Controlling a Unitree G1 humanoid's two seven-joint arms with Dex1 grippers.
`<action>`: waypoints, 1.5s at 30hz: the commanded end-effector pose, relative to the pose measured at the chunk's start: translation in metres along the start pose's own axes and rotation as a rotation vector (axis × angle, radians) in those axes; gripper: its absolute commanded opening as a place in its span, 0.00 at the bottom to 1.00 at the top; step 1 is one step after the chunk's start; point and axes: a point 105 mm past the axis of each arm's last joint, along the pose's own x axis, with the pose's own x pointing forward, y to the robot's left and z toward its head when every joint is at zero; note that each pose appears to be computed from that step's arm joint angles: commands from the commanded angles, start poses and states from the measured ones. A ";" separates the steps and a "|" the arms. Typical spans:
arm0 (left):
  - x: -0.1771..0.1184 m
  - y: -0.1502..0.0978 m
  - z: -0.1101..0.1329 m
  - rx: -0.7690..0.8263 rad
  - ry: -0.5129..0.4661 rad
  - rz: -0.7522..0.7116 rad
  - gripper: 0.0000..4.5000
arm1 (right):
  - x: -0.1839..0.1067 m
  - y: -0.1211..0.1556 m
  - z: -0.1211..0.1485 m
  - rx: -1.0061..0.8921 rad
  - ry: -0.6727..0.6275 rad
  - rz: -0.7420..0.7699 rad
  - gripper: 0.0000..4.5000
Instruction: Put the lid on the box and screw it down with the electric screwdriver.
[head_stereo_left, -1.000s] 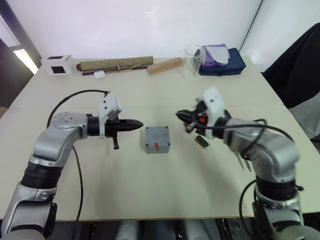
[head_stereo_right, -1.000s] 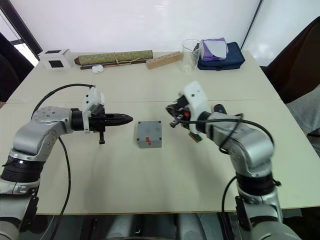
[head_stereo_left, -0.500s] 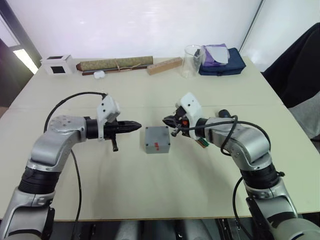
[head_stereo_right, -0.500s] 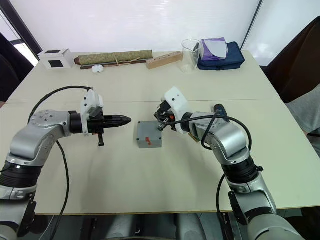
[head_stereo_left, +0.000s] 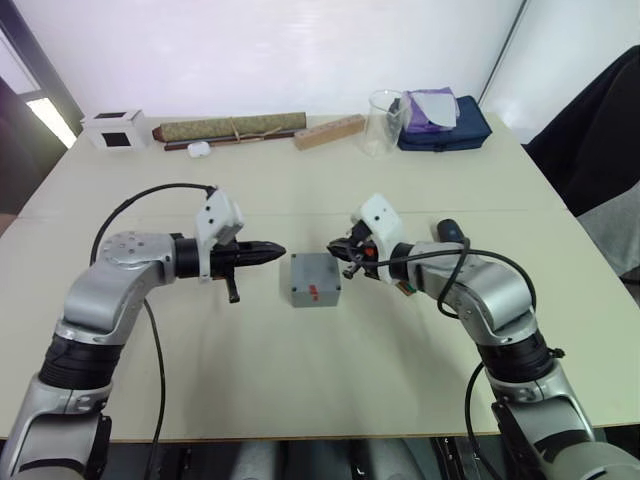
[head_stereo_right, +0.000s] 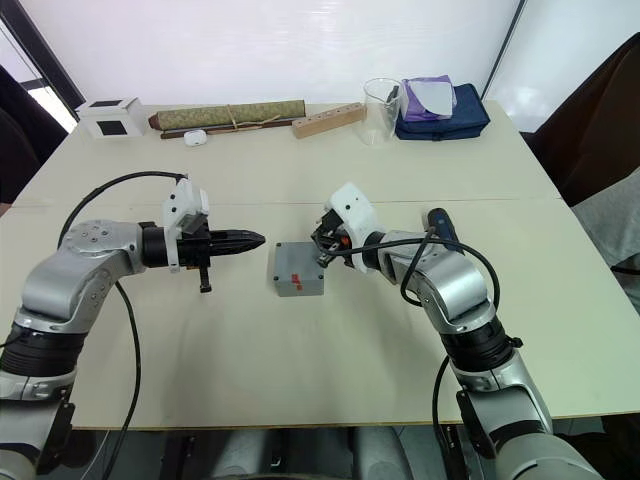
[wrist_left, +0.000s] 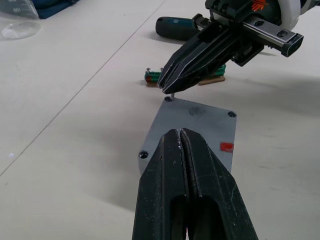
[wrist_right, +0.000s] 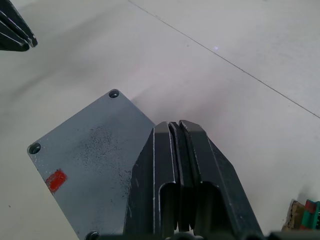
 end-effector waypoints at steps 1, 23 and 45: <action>-0.001 -0.001 0.012 0.036 -0.029 0.001 0.00 | 0.001 0.001 0.006 -0.010 -0.033 0.006 0.01; -0.003 -0.011 0.018 0.029 -0.050 -0.022 0.00 | 0.009 0.005 -0.011 0.056 -0.012 0.068 0.16; 0.017 -0.037 0.059 0.157 -0.178 -0.285 0.00 | -0.131 -0.097 0.011 0.153 0.388 -0.355 0.99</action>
